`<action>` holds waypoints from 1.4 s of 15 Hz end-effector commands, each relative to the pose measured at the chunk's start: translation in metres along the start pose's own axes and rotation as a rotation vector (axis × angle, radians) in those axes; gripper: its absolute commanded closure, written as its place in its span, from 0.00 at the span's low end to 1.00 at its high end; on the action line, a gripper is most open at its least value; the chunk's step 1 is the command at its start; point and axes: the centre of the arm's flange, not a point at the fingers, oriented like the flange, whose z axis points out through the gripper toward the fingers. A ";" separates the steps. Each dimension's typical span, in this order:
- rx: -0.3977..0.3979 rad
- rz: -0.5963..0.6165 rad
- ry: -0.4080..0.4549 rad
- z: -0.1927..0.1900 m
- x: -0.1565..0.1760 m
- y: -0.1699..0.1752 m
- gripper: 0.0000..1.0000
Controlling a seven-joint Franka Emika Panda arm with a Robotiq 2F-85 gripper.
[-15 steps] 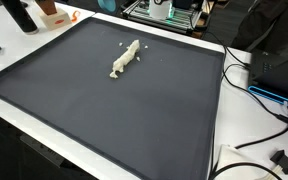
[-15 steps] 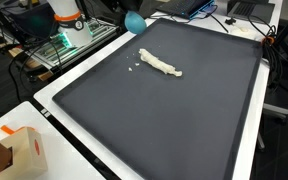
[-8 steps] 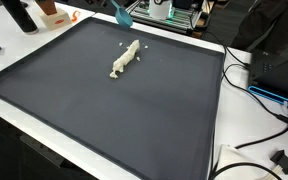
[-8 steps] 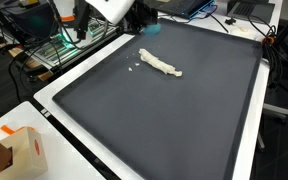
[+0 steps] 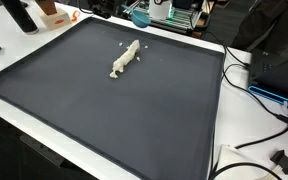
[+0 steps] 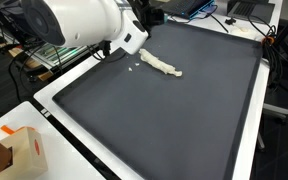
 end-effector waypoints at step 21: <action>-0.353 0.154 0.170 -0.013 0.005 0.004 0.75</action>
